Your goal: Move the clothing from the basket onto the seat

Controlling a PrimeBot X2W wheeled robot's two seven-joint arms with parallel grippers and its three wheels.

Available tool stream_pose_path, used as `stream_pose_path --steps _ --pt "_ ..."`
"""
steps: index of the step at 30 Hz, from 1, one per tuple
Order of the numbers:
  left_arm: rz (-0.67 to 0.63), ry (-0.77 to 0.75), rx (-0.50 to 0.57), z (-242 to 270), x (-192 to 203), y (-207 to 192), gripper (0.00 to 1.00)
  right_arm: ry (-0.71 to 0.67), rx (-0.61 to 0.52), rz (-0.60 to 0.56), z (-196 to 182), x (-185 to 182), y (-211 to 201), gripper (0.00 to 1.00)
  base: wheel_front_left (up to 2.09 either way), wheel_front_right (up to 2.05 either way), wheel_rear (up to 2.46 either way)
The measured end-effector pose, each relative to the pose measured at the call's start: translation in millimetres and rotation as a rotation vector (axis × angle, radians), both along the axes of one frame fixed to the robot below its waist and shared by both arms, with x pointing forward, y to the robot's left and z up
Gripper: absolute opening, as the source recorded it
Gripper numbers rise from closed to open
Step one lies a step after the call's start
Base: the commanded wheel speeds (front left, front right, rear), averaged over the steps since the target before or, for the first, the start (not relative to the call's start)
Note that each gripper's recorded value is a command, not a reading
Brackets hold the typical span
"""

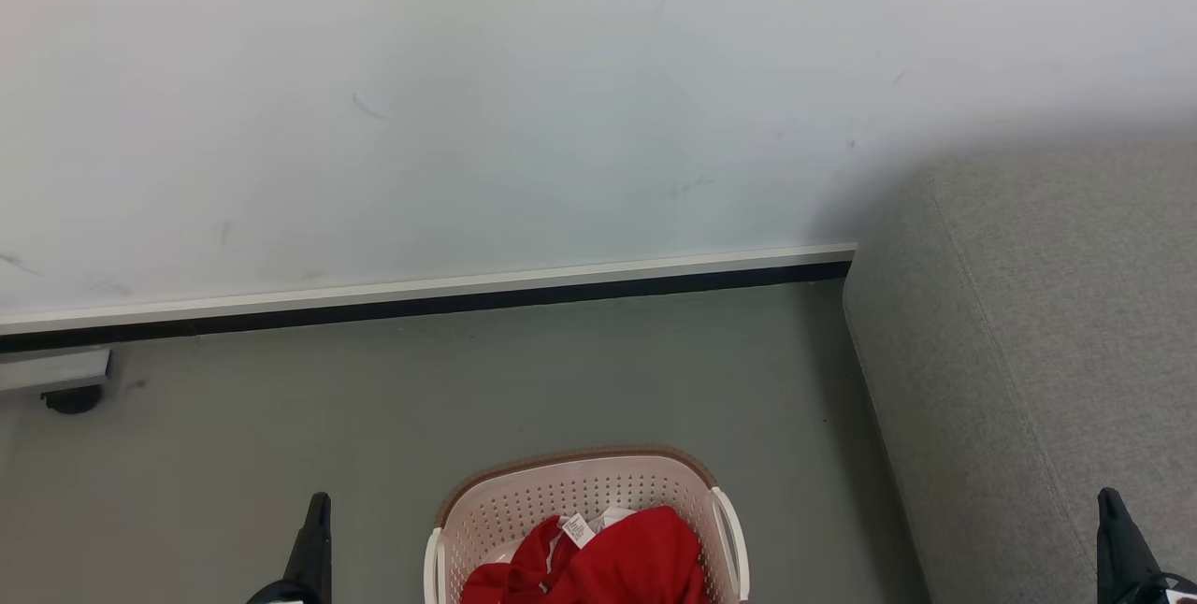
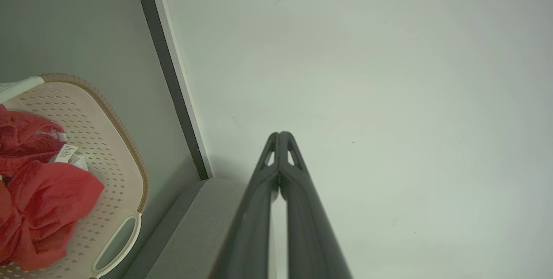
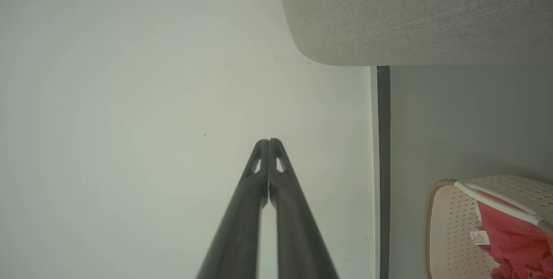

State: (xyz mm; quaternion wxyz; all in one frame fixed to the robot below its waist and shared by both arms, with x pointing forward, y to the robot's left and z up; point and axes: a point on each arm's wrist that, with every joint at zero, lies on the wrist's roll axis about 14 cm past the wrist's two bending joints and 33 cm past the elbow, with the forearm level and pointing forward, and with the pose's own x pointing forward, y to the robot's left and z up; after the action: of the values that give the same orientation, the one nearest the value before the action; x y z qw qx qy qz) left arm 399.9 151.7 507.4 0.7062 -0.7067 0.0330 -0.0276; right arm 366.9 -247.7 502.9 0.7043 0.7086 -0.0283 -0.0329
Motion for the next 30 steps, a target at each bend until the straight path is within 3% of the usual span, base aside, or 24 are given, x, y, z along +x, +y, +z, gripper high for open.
stream_pose_path --steps 30 --pt "0.0 0.0 0.0 0.0 0.0 -0.1 0.0 0.0 0.0 0.0 0.0 0.0 0.0 0.0 0.0 0.0 0.0"
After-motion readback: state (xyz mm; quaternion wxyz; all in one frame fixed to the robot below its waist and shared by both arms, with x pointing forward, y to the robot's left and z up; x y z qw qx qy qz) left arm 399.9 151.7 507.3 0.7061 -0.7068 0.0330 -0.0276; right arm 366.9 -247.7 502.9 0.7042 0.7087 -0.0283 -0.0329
